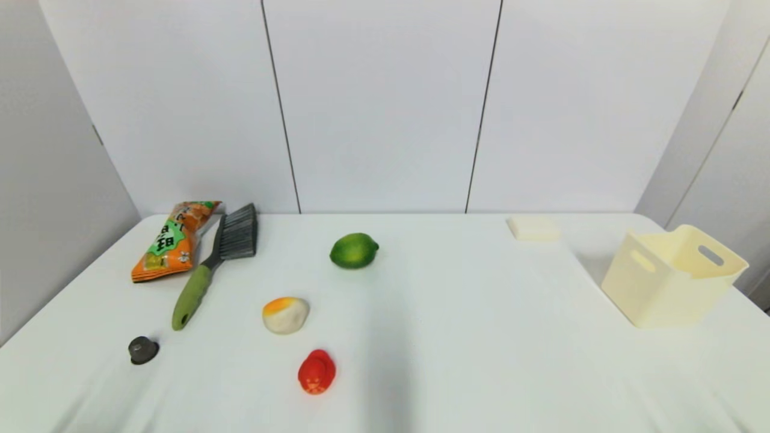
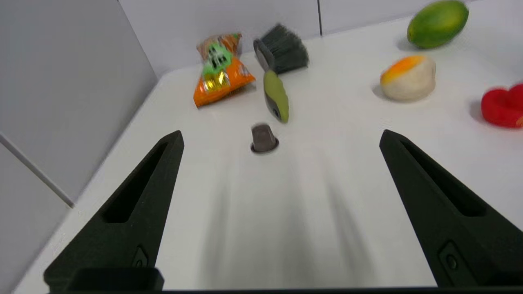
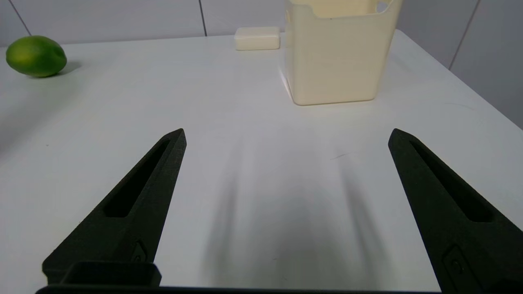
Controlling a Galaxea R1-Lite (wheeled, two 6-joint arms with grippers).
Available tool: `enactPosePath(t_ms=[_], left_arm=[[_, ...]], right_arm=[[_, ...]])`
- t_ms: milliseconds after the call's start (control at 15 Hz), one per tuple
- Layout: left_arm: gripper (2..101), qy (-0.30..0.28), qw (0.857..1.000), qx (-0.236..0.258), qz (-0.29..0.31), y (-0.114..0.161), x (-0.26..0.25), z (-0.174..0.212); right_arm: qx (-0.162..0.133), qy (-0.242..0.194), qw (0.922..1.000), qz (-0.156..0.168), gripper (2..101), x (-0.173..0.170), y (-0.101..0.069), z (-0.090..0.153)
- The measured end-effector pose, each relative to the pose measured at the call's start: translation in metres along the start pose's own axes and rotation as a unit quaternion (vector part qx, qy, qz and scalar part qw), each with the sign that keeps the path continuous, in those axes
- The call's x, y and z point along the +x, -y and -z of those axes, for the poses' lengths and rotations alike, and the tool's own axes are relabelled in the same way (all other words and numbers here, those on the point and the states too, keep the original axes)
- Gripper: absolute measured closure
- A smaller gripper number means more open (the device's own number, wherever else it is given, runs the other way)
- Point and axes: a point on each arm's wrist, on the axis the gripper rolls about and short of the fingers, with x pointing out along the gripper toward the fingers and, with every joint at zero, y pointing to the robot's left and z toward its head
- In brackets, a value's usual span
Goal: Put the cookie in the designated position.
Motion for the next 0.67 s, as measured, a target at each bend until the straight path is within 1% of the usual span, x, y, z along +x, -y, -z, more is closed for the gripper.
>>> enactPosePath(t_ms=[133,200,267,400,467,667], left_arm=[[6.0,-0.017,1.000,-0.011,0.012,0.0022,-0.0016,0.0075],[5.9,-0.016,1.000,-0.022,0.010,0.0023,-0.0021,0.0079],[5.9,-0.017,0.999,-0.045,0.007,0.0022,-0.0024,0.0084],[5.8,-0.019,0.994,-0.107,-0.017,0.0013,-0.0025,0.0089],[5.7,-0.018,0.992,-0.120,-0.020,0.0012,-0.0026,0.0090],[5.5,-0.018,0.992,-0.123,-0.021,0.0012,-0.0026,0.0090]], right_arm=[[0.000,0.000,1.0000,0.000,4.3,0.0000,0.0000,0.0000],[0.000,0.000,1.0000,0.000,4.3,0.0000,0.0000,0.0000],[0.000,0.000,1.0000,0.000,4.3,0.0000,0.0000,0.0000],[0.000,0.000,1.0000,0.000,4.3,0.0000,0.0000,0.0000],[0.000,0.000,1.0000,0.000,4.3,0.0000,0.0000,0.0000],[0.000,0.000,1.0000,0.000,4.3,0.0000,0.0000,0.0000]])
